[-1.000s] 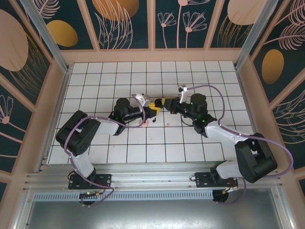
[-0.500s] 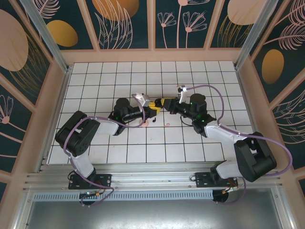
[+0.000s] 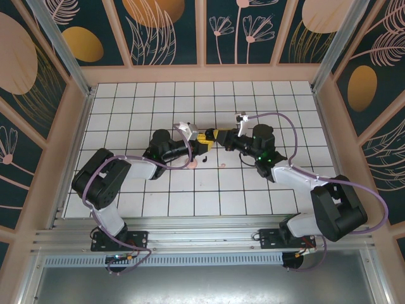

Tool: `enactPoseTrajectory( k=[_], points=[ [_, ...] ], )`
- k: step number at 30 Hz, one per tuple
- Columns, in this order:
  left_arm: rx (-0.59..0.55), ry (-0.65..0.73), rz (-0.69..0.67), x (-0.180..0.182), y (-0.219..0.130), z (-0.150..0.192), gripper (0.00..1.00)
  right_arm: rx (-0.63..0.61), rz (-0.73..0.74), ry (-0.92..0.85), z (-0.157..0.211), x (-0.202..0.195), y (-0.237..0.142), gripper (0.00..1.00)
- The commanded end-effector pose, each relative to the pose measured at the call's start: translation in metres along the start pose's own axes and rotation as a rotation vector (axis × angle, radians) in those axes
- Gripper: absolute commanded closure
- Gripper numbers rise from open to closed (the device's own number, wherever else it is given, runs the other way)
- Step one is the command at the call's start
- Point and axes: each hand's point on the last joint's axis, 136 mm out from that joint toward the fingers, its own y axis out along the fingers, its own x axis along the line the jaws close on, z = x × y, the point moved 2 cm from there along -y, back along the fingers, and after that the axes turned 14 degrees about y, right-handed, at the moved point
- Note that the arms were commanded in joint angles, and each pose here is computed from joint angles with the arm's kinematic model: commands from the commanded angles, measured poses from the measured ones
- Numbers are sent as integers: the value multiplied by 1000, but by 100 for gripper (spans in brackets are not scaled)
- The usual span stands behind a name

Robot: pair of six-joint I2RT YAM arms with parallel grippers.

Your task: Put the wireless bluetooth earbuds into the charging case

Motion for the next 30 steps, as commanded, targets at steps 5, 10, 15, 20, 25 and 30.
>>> enactPoseTrajectory(
  k=[5, 10, 15, 20, 25, 30],
  points=[
    [-86, 68, 12, -1, 0, -36, 89, 47, -16, -42, 13, 1, -2, 79],
    [-80, 73, 23, -3, 0, -35, 89, 76, -13, -62, 15, 2, -3, 79],
    [-104, 95, 30, -5, -2, -48, 88, 90, -11, -69, 16, 2, -3, 77],
    [-108, 116, 26, -6, -3, -54, 88, 88, -13, -81, 13, 5, -2, 77],
    [-116, 129, 37, -7, -3, -60, 88, 76, -3, -78, 10, 2, -1, 76],
    [-112, 137, 38, -8, -4, -60, 88, 81, 2, -77, 11, 1, 0, 75]
  ],
)
